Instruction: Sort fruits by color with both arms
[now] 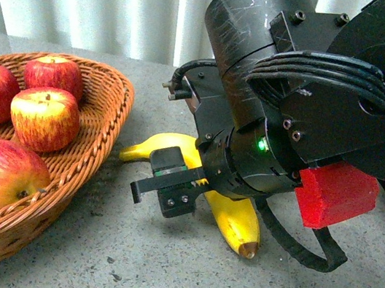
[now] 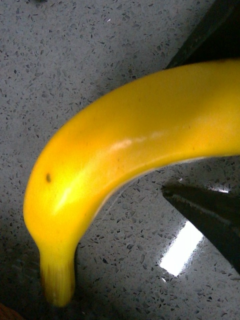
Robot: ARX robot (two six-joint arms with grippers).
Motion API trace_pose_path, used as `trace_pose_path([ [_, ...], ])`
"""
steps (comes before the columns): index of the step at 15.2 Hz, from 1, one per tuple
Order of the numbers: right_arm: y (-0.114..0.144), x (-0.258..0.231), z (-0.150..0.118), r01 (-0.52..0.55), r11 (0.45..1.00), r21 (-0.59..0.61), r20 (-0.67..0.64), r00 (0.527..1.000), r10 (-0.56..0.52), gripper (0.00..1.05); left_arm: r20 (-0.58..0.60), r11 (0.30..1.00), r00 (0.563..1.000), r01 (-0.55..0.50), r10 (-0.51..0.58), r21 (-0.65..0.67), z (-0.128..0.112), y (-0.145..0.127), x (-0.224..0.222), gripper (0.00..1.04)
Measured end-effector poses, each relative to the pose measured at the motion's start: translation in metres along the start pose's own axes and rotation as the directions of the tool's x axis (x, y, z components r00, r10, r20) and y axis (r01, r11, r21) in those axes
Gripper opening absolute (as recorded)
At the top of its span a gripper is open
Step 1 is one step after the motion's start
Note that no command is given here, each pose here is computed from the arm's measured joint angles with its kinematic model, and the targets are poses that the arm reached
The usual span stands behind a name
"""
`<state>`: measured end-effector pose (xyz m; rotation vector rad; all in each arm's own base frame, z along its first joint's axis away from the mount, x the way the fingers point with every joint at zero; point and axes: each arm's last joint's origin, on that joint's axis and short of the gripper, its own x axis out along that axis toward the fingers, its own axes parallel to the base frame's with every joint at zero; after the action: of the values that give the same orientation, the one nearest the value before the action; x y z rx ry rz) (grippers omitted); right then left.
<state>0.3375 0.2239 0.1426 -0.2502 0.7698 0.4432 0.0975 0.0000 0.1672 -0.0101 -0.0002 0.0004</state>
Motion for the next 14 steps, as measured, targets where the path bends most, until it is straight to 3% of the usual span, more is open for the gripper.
trace_pose_path([
  [2, -0.009, 0.0, 0.001, 0.012, 1.0, 0.016, 0.005, 1.0, -0.012, 0.41, 0.0, 1.0, 1.0, 0.0, 0.0, 0.0, 0.0, 0.0, 0.0, 0.98],
  [3, -0.016, -0.004, 0.005, 0.024, 0.999, 0.032, 0.023, 0.999, -0.024, 0.37, 0.0, 1.0, 1.0, 0.0, 0.0, 0.0, 0.0, 0.0, 0.0, 0.98],
  [6, -0.051, -0.038, 0.042, 0.071, 0.992, 0.106, 0.163, 0.983, -0.088, 0.36, 0.0, 1.0, 1.0, 0.0, 0.0, 0.0, 0.0, 0.0, 0.0, 0.98],
  [9, -0.098, -0.094, 0.07, 0.082, 0.978, 0.19, 0.352, 0.925, -0.146, 0.36, 0.0, 1.0, 1.0, 0.0, 0.0, 0.0, 0.0, 0.0, 0.0, 0.98],
  [11, -0.138, -0.133, 0.058, 0.123, 0.963, 0.241, 0.428, 0.877, -0.219, 0.36, 0.0, 1.0, 1.0, 0.0, 0.0, 0.0, 0.0, 0.0, 0.0, 0.98],
  [14, -0.185, -0.163, 0.01, 0.278, 0.933, 0.229, 0.442, 0.824, -0.354, 0.36, 0.0, 1.0, 1.0, 0.0, 0.0, 0.0, 0.0, 0.0, 0.0, 0.98],
])
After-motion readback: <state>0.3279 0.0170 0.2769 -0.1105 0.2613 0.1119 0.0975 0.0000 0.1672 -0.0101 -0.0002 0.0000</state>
